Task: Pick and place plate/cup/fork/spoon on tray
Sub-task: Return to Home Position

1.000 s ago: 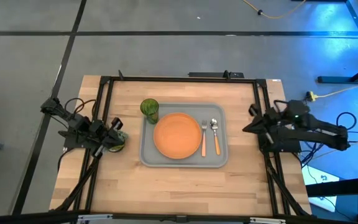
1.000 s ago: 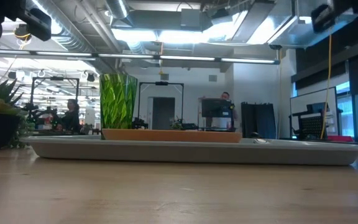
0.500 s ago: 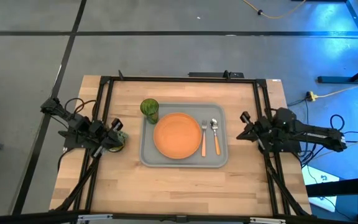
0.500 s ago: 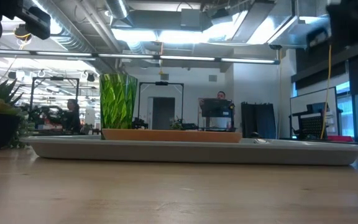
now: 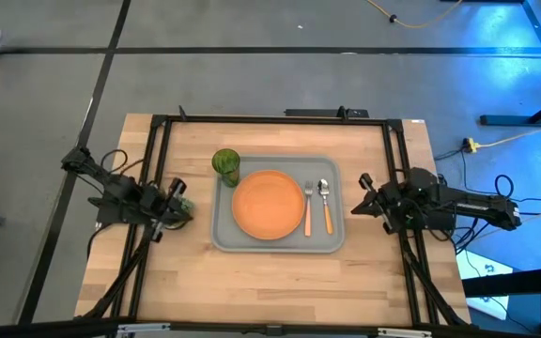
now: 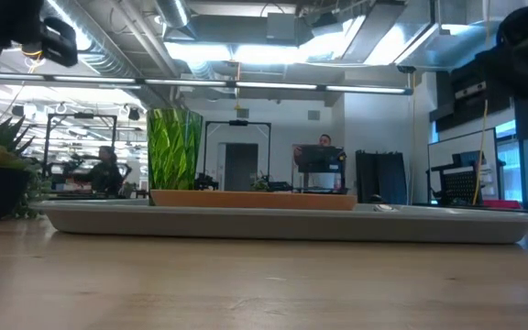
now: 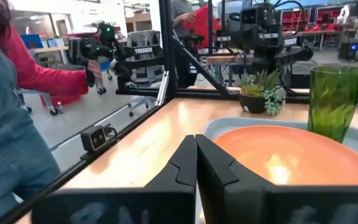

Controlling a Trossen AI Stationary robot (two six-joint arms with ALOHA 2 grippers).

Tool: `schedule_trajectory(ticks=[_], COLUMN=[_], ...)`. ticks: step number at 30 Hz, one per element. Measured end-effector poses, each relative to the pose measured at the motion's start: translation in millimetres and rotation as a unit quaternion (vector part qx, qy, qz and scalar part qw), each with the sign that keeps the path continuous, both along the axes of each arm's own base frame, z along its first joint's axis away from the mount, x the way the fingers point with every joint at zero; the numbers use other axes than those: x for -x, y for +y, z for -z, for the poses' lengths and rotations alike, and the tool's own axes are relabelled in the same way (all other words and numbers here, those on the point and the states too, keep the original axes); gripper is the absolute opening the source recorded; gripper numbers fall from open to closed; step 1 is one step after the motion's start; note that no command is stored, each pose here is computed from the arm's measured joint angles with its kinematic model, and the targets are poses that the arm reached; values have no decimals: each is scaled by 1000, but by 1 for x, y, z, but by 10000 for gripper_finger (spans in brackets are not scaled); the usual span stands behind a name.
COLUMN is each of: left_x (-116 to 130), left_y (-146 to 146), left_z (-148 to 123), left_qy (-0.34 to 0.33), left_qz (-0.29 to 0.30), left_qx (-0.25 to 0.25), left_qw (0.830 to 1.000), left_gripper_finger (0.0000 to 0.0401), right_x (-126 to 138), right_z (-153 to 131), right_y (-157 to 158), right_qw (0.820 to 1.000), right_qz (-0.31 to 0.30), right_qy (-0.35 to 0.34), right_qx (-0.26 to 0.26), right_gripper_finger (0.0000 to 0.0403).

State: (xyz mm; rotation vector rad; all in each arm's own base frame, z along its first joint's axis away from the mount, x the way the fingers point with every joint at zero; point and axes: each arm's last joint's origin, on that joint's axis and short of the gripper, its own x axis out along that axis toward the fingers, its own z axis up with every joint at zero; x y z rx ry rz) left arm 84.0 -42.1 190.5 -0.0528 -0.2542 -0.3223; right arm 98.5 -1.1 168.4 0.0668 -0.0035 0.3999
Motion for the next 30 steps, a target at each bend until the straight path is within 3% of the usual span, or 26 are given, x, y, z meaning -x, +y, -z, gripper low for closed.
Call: schedule_trajectory(ticks=[5, 12, 16, 30], left_x=[-3, -3, -3, -3], left_y=[3, 1, 1, 1], left_z=[11, 15, 15, 15], left_qy=[54, 74, 74, 74], left_qz=[-70, -48, -48, -49], left_qx=[-19, -26, -25, -26], left_qw=[996, 996, 996, 996], left_gripper_finger=[0, 0, 0, 0], right_x=[0, 0, 0, 0], right_z=[0, 0, 0, 0], right_y=[0, 0, 0, 0], right_qw=[1000, 1000, 1000, 1000], right_qz=[0, 0, 0, 0], right_qy=[-4, -4, 7, 2], right_qx=[16, 15, -12, 0], right_gripper_finger=[3, 6, 16, 19])
